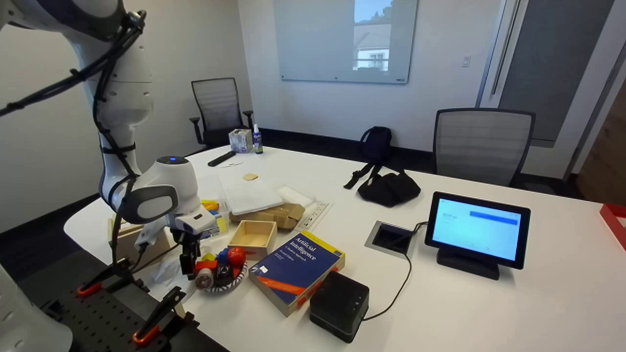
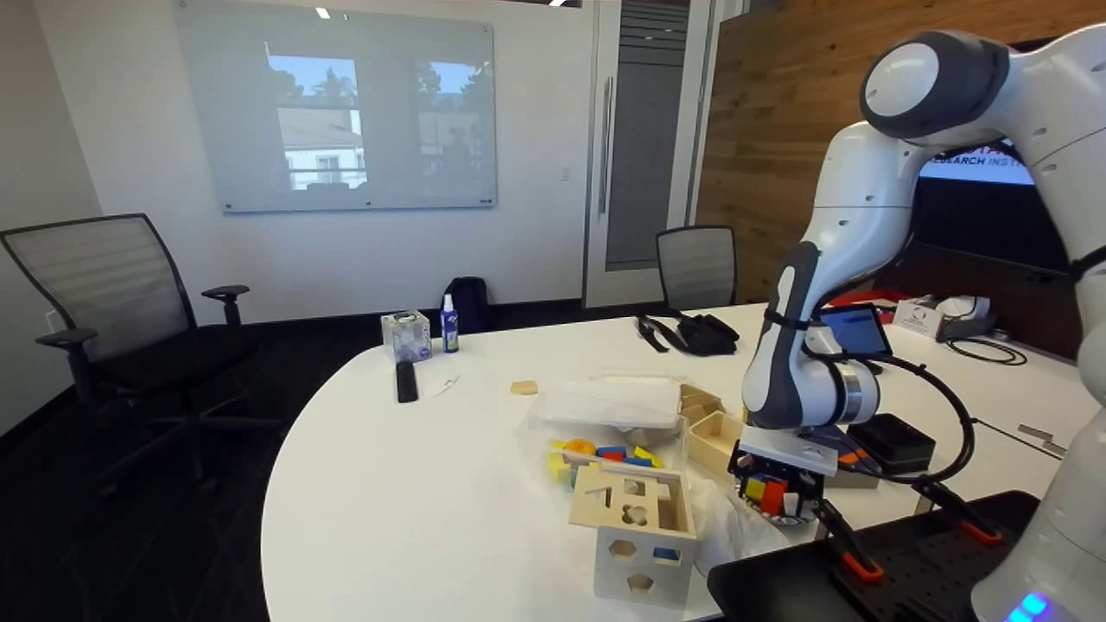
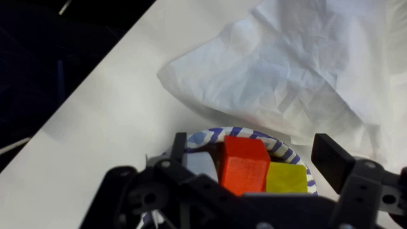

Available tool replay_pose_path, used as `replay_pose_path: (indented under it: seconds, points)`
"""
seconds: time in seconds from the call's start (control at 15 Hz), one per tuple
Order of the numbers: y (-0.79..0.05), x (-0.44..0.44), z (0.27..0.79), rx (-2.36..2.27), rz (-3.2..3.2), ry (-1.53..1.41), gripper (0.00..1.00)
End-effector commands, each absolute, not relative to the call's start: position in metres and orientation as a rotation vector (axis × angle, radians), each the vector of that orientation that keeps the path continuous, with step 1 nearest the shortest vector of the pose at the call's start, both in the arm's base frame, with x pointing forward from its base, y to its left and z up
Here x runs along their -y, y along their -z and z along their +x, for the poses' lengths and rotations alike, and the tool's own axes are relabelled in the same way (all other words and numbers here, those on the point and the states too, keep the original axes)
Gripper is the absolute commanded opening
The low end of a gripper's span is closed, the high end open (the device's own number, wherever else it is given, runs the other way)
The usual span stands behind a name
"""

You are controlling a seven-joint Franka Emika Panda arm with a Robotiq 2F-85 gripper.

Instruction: Move the red rectangular block from the bowl and place it north of the book

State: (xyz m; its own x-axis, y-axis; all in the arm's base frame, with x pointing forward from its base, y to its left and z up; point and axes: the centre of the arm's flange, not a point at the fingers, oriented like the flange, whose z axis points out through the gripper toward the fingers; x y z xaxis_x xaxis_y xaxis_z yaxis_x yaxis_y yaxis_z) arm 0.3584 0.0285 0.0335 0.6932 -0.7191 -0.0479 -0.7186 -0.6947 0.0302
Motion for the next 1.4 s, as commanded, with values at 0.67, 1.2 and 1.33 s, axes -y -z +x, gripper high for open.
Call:
replay_pose_path:
  seconds: [0.67,1.2,1.33]
  points:
    - [-0.032,-0.037,0.364,1.185,2.87,0.017,0.09]
    - [-0.067,-0.046,0.362,1.199,2.967,0.095,0.09]
    - [-0.081,-0.048,0.363,1.212,3.009,0.122,0.09]
